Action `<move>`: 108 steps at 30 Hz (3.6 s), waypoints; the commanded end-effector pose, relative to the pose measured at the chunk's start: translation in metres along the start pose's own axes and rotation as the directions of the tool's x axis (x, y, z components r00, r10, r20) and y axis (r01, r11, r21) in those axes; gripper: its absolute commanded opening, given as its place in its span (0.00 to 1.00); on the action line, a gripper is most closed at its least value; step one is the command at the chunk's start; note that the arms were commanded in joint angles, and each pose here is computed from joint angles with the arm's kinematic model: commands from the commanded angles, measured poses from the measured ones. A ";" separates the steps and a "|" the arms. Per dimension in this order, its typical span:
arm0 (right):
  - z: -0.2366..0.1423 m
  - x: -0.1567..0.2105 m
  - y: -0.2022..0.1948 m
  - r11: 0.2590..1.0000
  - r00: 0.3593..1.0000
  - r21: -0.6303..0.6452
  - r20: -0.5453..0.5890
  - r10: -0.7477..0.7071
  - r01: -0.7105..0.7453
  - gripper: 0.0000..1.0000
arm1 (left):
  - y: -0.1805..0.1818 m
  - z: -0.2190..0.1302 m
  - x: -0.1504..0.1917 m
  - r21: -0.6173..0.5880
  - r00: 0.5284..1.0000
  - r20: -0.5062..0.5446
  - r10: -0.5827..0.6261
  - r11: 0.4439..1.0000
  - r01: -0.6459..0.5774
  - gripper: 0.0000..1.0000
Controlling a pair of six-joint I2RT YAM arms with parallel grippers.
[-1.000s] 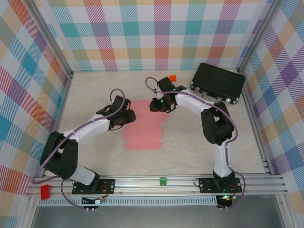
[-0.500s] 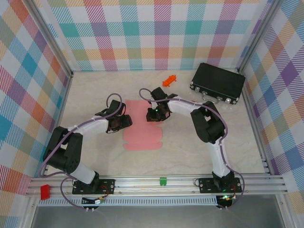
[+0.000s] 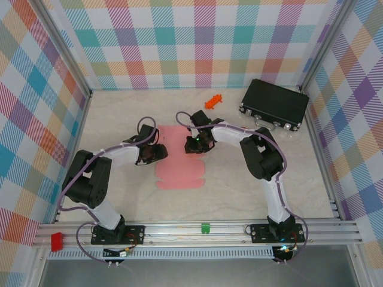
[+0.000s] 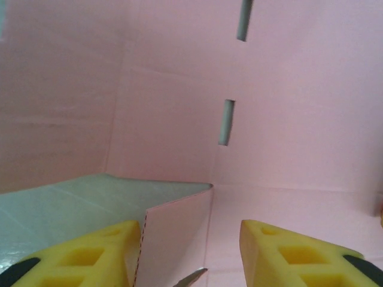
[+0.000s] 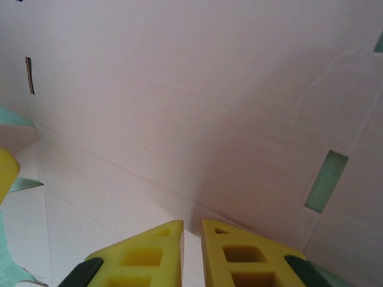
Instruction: Fold the paper box
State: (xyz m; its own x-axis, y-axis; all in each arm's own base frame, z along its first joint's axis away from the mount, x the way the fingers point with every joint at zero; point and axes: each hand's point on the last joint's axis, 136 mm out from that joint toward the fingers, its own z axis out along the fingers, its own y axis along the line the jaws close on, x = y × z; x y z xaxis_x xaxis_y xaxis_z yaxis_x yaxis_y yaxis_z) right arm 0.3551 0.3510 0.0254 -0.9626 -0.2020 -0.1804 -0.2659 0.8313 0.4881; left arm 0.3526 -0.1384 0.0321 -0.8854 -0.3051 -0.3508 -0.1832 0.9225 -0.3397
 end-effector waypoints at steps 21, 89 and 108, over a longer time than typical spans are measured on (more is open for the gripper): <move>0.008 0.002 0.001 1.000 1.000 0.004 -0.009 0.020 -0.020 0.17 | -0.056 -0.013 -0.005 0.160 0.980 0.001 0.197 0.968 -0.194 0.35; -0.046 0.001 -0.015 0.994 0.990 -0.055 0.107 0.095 -0.090 0.35 | -0.045 0.038 0.049 0.004 0.958 -0.182 0.223 0.974 -0.226 0.00; -0.034 -0.004 0.003 0.986 0.995 -0.156 0.061 0.075 -0.065 0.36 | -0.046 0.039 0.050 0.003 0.954 -0.187 0.233 0.972 -0.237 0.00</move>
State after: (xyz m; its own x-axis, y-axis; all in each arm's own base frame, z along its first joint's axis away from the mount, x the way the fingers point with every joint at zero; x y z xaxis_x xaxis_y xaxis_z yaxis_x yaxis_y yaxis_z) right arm 0.3529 0.3301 0.0516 -0.9781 -0.0950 -0.1851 -0.1898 0.7716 0.6071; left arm 0.3562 -0.2135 0.0232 -0.9373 -0.0657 -0.3422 0.0510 0.9456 -0.3213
